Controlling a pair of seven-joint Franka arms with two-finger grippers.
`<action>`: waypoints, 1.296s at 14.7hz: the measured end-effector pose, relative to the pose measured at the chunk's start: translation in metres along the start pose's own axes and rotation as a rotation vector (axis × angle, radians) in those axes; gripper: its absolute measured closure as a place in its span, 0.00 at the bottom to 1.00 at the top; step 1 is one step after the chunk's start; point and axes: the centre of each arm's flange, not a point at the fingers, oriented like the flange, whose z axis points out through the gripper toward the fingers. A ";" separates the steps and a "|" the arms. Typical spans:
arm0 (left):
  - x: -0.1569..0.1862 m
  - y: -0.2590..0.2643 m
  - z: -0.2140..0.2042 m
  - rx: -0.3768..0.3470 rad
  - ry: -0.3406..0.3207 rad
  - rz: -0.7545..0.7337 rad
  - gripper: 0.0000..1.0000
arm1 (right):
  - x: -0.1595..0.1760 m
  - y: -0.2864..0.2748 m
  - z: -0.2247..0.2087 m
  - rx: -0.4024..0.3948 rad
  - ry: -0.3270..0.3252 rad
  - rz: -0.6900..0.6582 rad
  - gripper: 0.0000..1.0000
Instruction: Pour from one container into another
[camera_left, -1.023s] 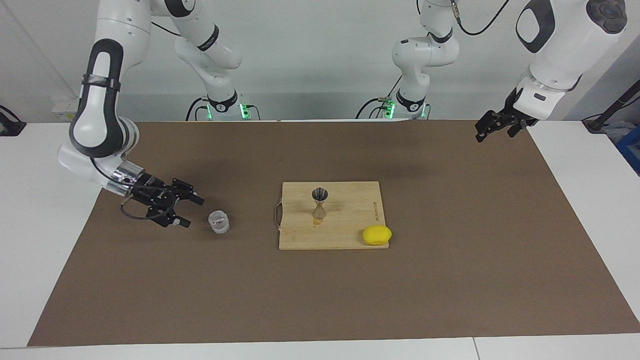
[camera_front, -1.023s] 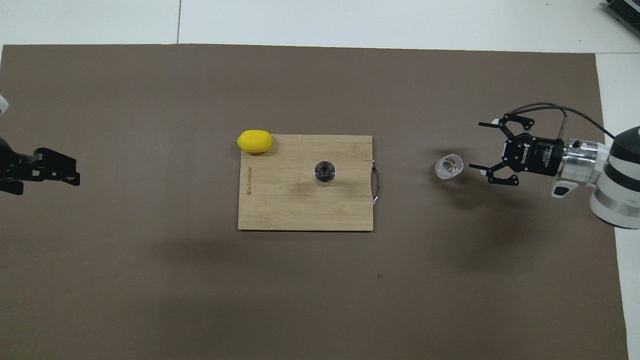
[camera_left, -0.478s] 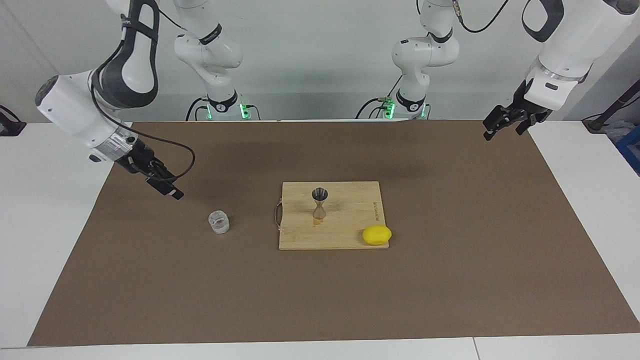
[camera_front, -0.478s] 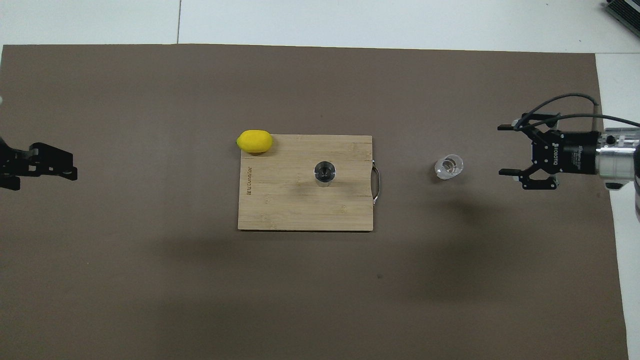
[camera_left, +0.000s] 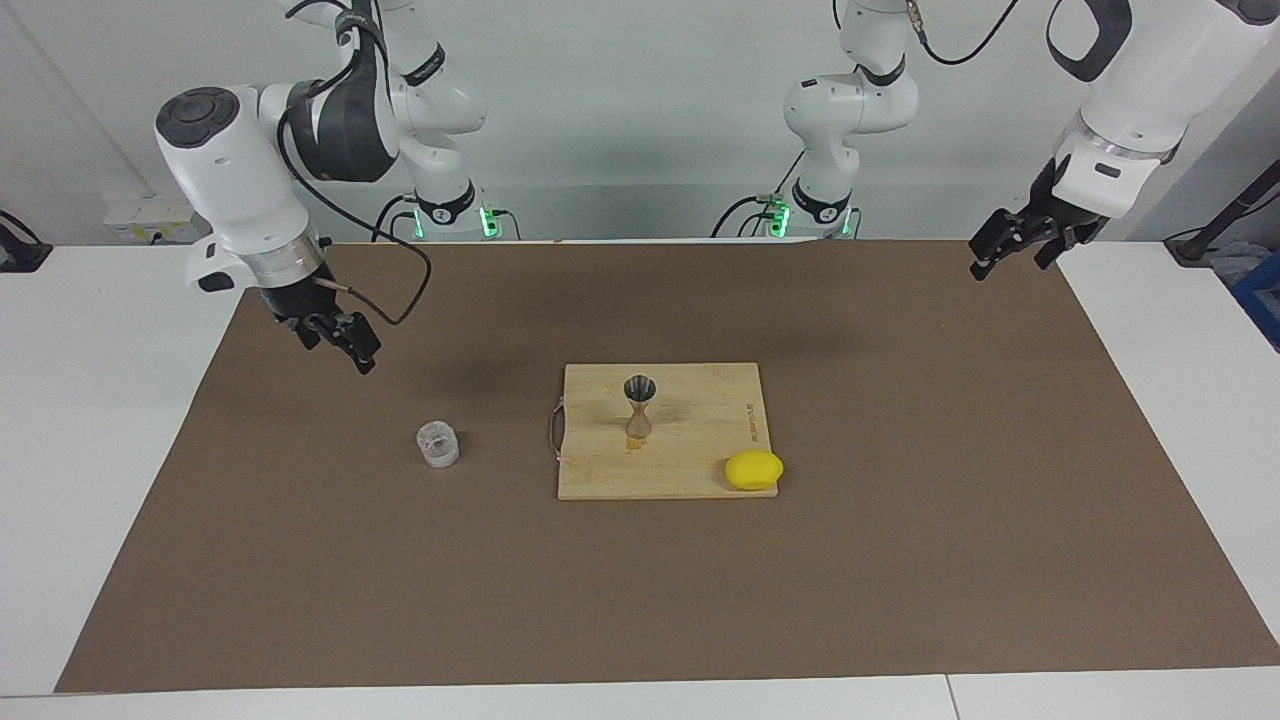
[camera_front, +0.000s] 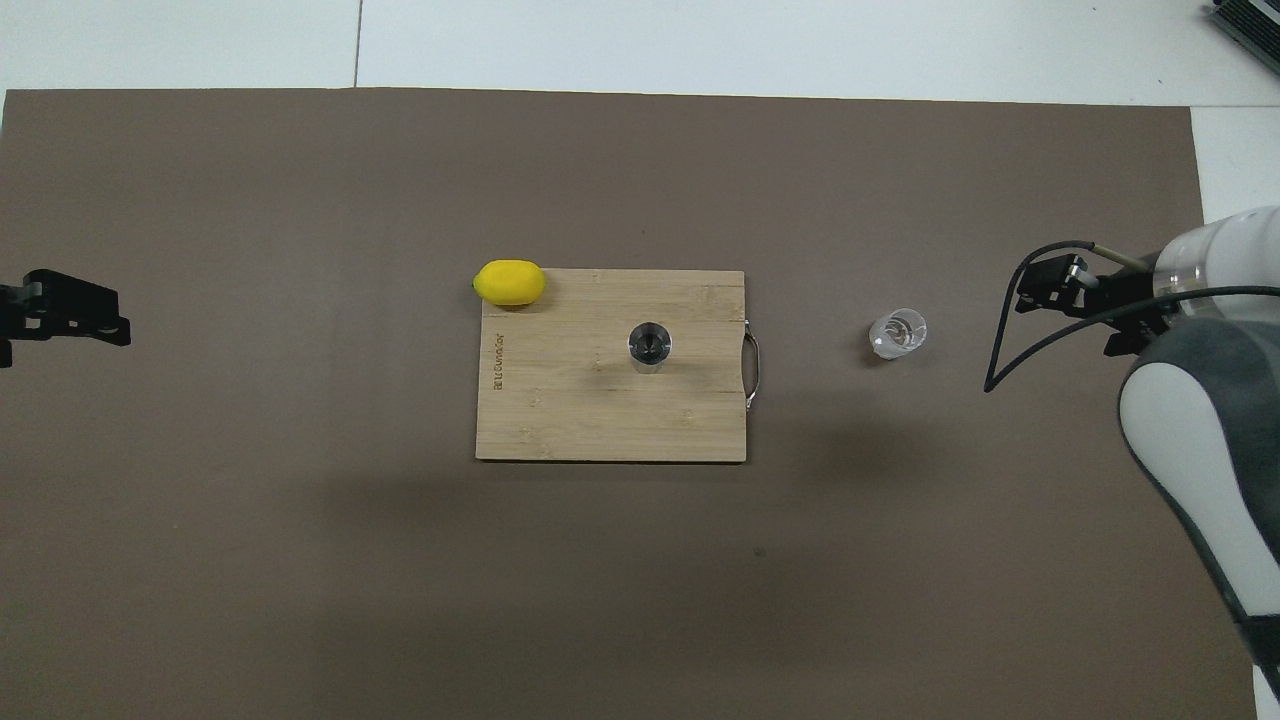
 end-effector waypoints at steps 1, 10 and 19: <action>0.000 0.000 0.000 0.000 0.000 0.000 0.00 | -0.002 0.002 -0.015 -0.008 -0.014 -0.023 0.00; 0.000 0.001 -0.001 0.000 0.001 0.001 0.00 | -0.015 0.035 -0.114 -0.035 -0.068 -0.149 0.00; -0.001 0.001 -0.002 0.000 0.003 0.001 0.00 | -0.027 0.028 -0.124 -0.027 -0.111 -0.238 0.00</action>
